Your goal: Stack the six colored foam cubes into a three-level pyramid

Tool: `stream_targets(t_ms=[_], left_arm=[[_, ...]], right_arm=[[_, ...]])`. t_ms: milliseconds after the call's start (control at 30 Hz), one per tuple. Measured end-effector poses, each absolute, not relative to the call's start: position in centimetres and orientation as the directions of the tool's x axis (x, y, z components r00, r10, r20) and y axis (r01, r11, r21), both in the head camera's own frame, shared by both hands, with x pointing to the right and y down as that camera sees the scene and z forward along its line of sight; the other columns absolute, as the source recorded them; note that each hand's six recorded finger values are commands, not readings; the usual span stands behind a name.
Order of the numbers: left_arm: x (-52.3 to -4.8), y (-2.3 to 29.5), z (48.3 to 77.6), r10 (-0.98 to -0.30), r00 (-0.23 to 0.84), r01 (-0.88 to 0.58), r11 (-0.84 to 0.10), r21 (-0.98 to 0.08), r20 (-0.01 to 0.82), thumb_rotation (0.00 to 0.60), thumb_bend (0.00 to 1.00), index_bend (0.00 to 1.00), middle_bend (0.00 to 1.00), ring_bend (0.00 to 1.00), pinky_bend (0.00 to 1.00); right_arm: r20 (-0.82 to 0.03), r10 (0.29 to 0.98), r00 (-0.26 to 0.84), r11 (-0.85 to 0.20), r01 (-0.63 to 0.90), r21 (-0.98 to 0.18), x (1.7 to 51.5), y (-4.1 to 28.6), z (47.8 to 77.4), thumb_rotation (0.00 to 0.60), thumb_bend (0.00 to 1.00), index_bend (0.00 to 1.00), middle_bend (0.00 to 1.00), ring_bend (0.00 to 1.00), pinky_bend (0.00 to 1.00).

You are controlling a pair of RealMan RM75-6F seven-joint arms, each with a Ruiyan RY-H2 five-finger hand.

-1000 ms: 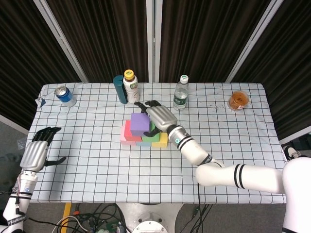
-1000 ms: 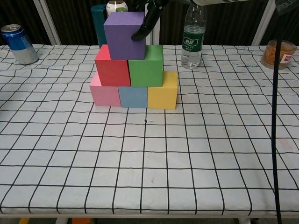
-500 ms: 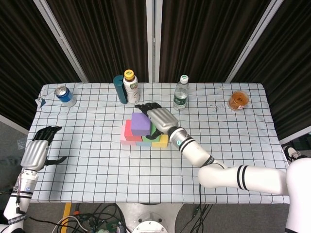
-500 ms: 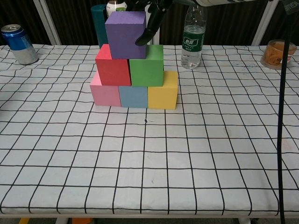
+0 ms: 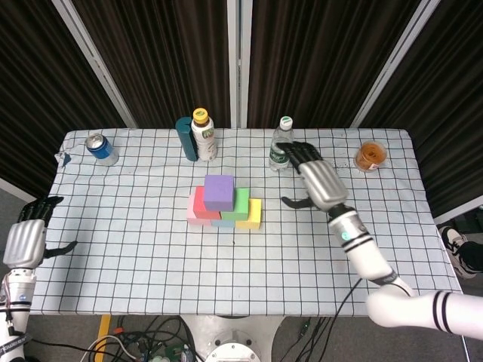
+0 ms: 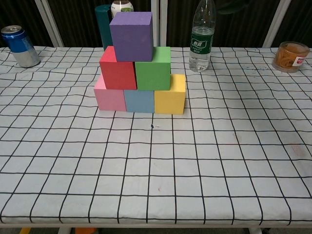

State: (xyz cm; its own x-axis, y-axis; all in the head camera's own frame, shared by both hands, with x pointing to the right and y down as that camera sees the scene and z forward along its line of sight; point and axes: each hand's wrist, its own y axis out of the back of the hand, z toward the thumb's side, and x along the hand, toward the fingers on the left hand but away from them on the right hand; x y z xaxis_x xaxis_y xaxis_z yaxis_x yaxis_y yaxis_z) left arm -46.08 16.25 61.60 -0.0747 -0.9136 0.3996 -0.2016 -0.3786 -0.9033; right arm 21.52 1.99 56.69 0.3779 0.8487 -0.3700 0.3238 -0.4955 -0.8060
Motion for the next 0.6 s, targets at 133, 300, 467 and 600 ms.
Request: stream_targets(t_ms=[133,300,467,600], left_arm=[[-46.9,17.1,61.3,-0.923,-0.096,-0.156,-0.355,-0.922,0.372,0.600,0.09,0.17,0.13,0.07,0.09],[-47.1,18.9,60.8,-0.930,-0.088,-0.098,-0.349,-0.932,0.357,0.600,0.09,0.17,0.13,0.07,0.08],[-46.6,20.5,59.8,-0.933,-0.100,-0.128,-0.332,-0.935,0.345,0.600,0.09,0.17,0.13,0.07,0.08],[-46.1,21.7,59.1,-0.937,-0.106,-0.118,-0.322,-0.940,0.334,0.600,0.09,0.17,0.13,0.07,0.08]], right_arm=[[-0.331,0.902,0.278,-0.414,0.332,-0.848,29.0,5.6,56.6,0.600,0.15,0.00,0.10,0.00,0.00],[-0.330,0.927,0.180,-0.373,0.325,-0.869,36.9,11.2,56.8,0.600,0.15,0.00,0.07,0.00,0.00],[-0.374,0.913,0.165,-0.408,0.334,-0.849,41.0,15.7,57.3,0.600,0.15,0.00,0.05,0.00,0.00],[-0.365,0.915,0.175,-0.404,0.341,-0.849,41.9,17.7,57.0,0.600,0.16,0.00,0.05,0.00,0.00]])
